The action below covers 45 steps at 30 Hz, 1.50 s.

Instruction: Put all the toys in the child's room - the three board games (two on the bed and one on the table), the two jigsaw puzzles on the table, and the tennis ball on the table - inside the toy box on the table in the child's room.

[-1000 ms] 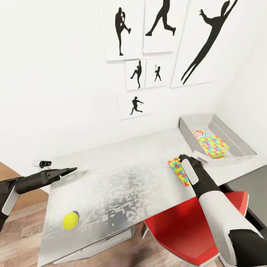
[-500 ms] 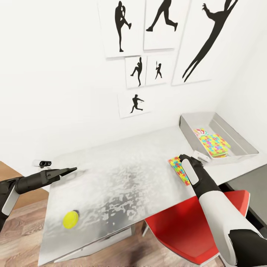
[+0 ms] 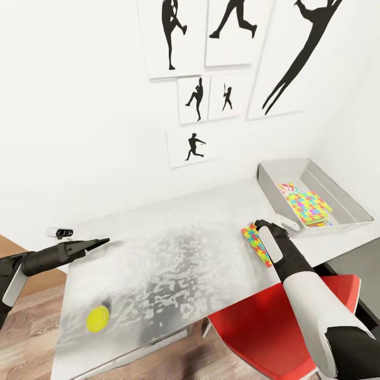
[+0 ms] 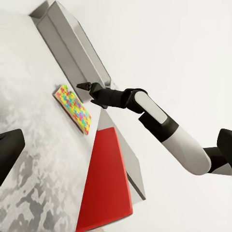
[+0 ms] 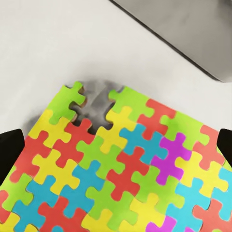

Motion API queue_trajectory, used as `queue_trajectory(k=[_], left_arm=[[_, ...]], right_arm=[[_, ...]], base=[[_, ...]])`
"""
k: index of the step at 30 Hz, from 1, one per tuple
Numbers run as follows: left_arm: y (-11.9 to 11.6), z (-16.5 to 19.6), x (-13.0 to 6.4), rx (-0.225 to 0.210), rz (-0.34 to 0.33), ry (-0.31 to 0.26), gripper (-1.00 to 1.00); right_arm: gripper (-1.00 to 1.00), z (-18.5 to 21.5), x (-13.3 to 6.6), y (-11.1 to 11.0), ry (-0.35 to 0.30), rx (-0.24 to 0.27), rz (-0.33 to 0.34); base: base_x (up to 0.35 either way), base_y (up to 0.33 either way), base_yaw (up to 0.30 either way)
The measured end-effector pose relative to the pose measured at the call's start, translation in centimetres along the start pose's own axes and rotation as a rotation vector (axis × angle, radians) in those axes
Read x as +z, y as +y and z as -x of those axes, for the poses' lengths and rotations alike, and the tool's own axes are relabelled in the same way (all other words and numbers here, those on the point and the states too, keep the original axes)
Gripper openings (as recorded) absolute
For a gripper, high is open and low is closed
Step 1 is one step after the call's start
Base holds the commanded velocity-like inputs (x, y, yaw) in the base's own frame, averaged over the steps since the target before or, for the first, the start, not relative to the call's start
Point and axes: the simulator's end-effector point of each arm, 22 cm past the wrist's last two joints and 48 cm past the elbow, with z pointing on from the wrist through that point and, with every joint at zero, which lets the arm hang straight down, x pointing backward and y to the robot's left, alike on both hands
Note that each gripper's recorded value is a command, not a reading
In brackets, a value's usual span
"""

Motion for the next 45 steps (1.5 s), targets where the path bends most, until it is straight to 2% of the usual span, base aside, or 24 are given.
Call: queue_trajectory(k=[26,45], left_arm=[[1.3,-0.7,0.0,-0.011,0.008,0.004,1.0],[1.4,-0.8,0.0,-0.013,0.009,0.004,1.0]], right_arm=[[1.0,-1.4,1.2,-0.4,0.019,-0.013,-0.015],[1.0,-1.5,1.3,-0.5,0.019,-0.015,-0.016]], base=[[0.071,0.024,0.0],[0.067,-0.034,0.0]])
